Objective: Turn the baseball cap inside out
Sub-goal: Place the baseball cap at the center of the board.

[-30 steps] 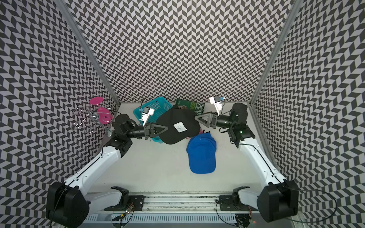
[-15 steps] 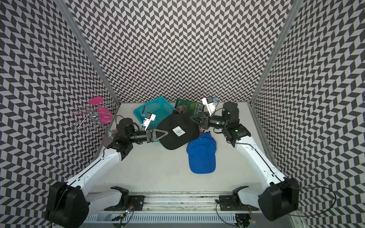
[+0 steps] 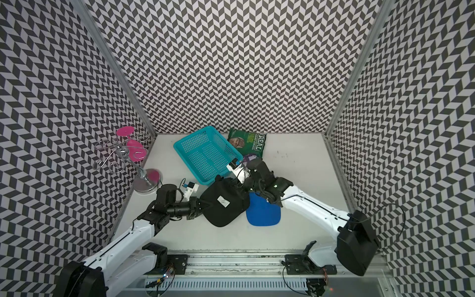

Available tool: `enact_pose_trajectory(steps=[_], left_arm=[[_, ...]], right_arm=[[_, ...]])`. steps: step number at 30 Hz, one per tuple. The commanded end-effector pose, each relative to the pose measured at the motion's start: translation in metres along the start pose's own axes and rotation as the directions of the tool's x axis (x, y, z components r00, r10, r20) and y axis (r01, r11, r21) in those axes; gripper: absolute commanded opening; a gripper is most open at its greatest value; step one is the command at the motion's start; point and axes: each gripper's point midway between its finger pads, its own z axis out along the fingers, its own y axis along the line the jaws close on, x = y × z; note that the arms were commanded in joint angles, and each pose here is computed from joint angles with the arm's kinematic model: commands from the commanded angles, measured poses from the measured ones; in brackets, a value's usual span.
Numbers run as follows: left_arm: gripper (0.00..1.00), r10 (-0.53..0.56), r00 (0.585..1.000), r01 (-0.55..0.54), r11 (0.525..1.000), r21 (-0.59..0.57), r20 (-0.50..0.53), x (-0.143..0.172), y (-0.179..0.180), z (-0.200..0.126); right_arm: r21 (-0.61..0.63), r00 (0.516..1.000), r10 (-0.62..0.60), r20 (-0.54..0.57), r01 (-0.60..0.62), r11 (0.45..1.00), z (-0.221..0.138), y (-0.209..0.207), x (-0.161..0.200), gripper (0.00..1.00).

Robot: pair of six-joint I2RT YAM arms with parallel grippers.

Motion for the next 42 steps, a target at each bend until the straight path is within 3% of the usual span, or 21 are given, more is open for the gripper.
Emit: enact_pose_trajectory(steps=[1,5,9,12,14,17,23,30,37,42], left_arm=[[0.12,-0.12,0.993,0.118,0.988,-0.095,-0.02,0.02,0.033,0.0],[0.17,-0.144,0.99,0.141,0.976,-0.164,-0.005,0.028,0.05,-0.004],[0.36,-0.126,0.989,0.14,0.966,-0.216,0.08,0.015,0.054,-0.011],[0.59,-0.126,0.983,0.156,0.955,-0.252,0.131,0.009,0.058,-0.017],[0.8,-0.132,0.978,0.175,0.941,-0.289,0.162,0.006,0.062,-0.022],[1.0,-0.118,0.966,0.199,0.906,-0.373,0.23,-0.003,0.069,-0.035],[1.0,-0.008,0.929,0.198,0.856,-0.478,0.37,-0.035,0.054,-0.068],[1.0,0.049,0.873,0.248,0.812,-0.529,0.485,-0.047,0.05,-0.098],[1.0,0.051,0.849,0.286,0.792,-0.539,0.526,-0.046,0.054,-0.109],[1.0,0.033,0.88,0.258,0.804,-0.536,0.473,-0.042,0.057,-0.097]], right_arm=[[0.033,0.987,-0.122,0.1,0.12,0.992,0.01,0.008,-0.025,0.11],[0.044,0.988,-0.149,0.029,0.147,0.988,0.028,0.011,-0.011,0.11],[0.051,0.984,-0.177,-0.018,0.177,0.983,0.045,0.014,0.001,0.11],[0.04,0.981,-0.192,-0.037,0.194,0.98,0.055,0.019,0.005,0.12],[0.041,0.977,-0.208,-0.043,0.209,0.977,0.06,0.021,0.007,0.12],[0.046,0.972,-0.228,-0.053,0.231,0.972,0.067,0.023,0.009,0.12],[0.048,0.953,-0.29,-0.089,0.295,0.954,0.083,0.029,0.01,0.13],[0.042,0.941,-0.332,-0.069,0.335,0.941,0.092,0.042,-0.007,0.14],[-0.007,0.939,-0.341,-0.044,0.341,0.94,0.096,0.053,-0.011,0.15],[0.043,0.921,-0.362,-0.143,0.371,0.928,0.102,0.033,0.015,0.15]])
